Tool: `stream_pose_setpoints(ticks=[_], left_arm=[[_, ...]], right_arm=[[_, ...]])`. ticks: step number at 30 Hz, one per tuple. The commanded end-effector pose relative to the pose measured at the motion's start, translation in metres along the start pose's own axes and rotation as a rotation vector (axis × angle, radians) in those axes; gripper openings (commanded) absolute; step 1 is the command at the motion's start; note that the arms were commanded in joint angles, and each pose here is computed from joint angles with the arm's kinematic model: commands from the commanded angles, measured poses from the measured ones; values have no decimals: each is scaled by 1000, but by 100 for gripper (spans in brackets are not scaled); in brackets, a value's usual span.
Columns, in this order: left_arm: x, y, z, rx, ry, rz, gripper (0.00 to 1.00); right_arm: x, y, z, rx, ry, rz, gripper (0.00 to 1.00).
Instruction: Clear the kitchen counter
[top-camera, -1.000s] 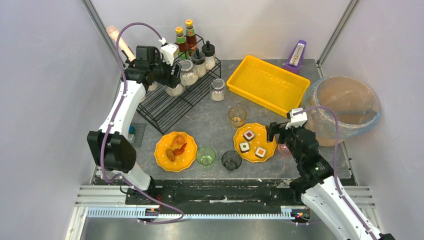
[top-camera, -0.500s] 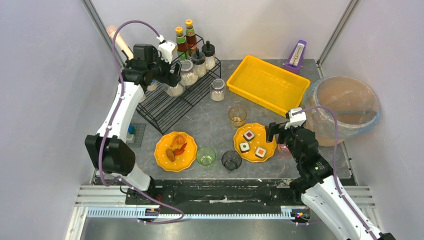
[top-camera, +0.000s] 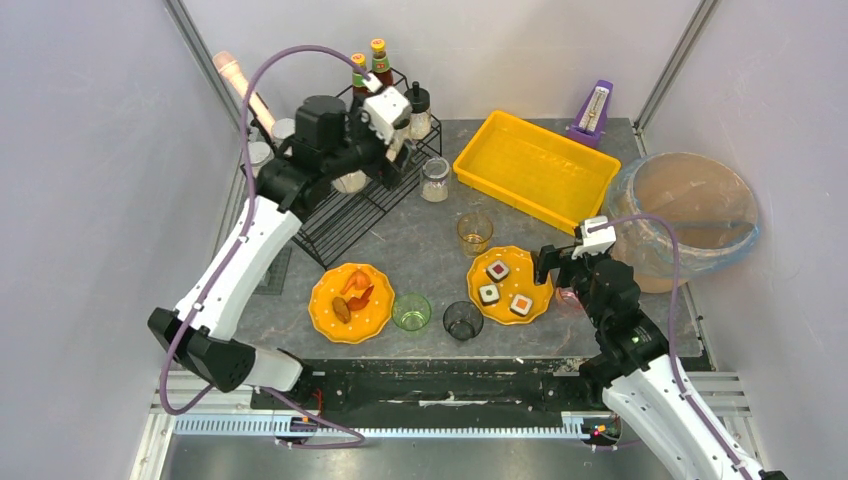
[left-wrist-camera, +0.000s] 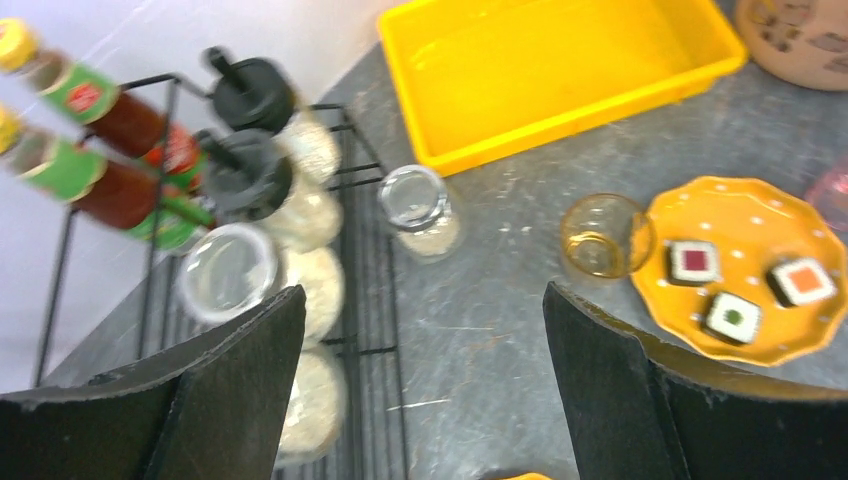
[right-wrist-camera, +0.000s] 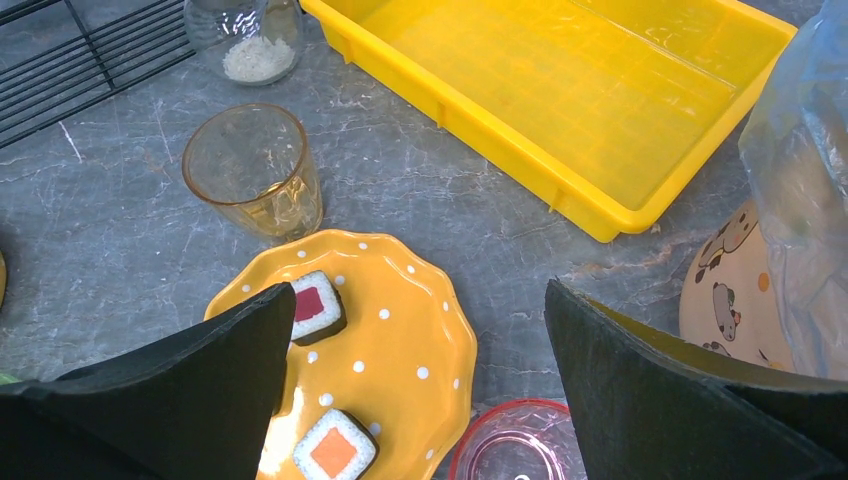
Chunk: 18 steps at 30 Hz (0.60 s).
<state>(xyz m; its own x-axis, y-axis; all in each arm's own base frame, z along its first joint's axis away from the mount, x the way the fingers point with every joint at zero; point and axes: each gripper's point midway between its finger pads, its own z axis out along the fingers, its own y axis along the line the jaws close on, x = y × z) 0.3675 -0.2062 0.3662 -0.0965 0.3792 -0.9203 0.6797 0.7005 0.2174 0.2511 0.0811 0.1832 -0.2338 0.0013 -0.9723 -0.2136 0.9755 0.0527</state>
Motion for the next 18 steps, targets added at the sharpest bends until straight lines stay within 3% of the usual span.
stream_pose_setpoints(ticks=[1, 7, 18], left_arm=[[0, -34, 28, 78, -6, 52, 93], [21, -52, 83, 75, 50, -14, 92], [80, -30, 164, -293, 158, -300, 90]], right_arm=[[-22, -1, -4, 7, -61, 12, 98], [-22, -3, -8, 22, -60, 30, 98], [-20, -14, -17, 82, -49, 61, 98]])
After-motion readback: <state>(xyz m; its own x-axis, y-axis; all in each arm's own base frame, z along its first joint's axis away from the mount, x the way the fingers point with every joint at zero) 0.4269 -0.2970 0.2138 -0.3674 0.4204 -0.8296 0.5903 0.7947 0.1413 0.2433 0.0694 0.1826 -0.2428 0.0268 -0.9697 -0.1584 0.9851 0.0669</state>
